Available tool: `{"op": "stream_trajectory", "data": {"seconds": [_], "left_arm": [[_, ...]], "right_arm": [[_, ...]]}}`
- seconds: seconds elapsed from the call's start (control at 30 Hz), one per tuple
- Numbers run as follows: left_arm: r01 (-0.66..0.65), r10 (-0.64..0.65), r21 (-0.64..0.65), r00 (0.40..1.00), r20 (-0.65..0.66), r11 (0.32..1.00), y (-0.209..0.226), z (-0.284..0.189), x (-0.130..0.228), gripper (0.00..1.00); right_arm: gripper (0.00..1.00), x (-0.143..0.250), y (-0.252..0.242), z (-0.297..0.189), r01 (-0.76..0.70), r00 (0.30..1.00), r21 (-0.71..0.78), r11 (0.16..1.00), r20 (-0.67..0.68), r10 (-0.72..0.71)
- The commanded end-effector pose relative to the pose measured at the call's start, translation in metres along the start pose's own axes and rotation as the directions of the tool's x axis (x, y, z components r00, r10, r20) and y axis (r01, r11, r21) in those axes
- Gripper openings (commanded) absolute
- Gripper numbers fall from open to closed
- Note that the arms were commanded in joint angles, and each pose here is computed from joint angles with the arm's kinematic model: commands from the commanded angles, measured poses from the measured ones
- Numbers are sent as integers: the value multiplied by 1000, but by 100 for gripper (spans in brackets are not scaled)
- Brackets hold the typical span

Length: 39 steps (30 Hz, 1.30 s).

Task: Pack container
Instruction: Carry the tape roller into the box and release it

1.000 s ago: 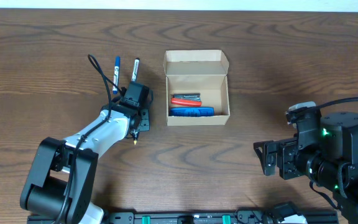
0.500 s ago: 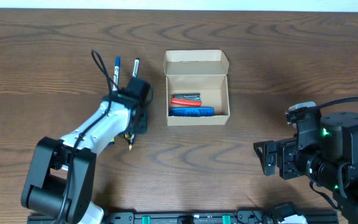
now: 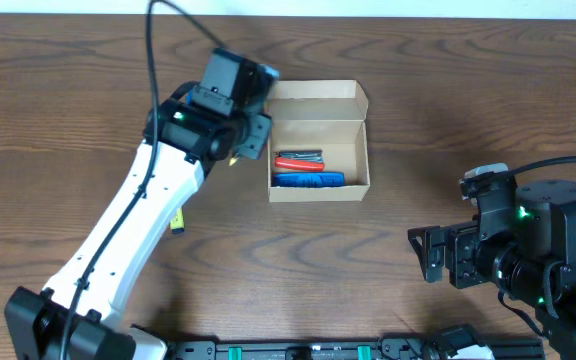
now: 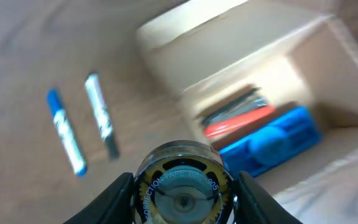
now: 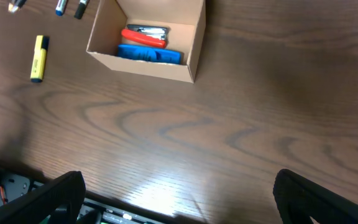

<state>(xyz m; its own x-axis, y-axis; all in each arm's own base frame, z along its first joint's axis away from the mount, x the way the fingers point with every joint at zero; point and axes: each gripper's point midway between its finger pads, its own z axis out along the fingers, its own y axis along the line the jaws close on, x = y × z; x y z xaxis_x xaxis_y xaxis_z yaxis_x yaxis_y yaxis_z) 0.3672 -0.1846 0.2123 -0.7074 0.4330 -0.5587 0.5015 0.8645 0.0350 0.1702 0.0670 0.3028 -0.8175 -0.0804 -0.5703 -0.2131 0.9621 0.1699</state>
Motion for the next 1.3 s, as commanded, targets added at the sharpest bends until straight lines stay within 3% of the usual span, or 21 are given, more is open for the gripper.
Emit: {"op": "stream_trajectory", "data": {"seconds": [0.0, 0.2, 0.33, 0.4, 0.57, 0.83, 1.27], "left_arm": [[-251, 248, 82, 968, 47, 964, -31, -5, -10, 18], [-503, 498, 119, 864, 68, 856, -68, 10, -8, 18], [-649, 646, 142, 760, 67, 748, -80, 34, -3, 18], [-705, 707, 159, 705, 56, 691, -83, 47, 3, 18], [-758, 771, 209, 636, 28, 618, -86, 73, 17, 18], [-776, 776, 258, 617, 129, 575, -106, 87, 11, 18], [-791, 793, 324, 587, 161, 520, -118, 105, 23, 17]], "right_arm": [[99, 1, 2, 0, 19, 1000, -8, 1000, -2, -19], [99, 1, 2, 0, 19, 1000, -8, 1000, -2, -19], [99, 1, 2, 0, 19, 1000, -8, 1000, -2, -19], [99, 1, 2, 0, 19, 1000, -8, 1000, -2, -19], [99, 1, 2, 0, 19, 1000, -8, 1000, -2, -19], [99, 1, 2, 0, 19, 1000, -8, 1000, -2, -19], [99, 1, 2, 0, 19, 1000, -8, 1000, -2, -19]]}}
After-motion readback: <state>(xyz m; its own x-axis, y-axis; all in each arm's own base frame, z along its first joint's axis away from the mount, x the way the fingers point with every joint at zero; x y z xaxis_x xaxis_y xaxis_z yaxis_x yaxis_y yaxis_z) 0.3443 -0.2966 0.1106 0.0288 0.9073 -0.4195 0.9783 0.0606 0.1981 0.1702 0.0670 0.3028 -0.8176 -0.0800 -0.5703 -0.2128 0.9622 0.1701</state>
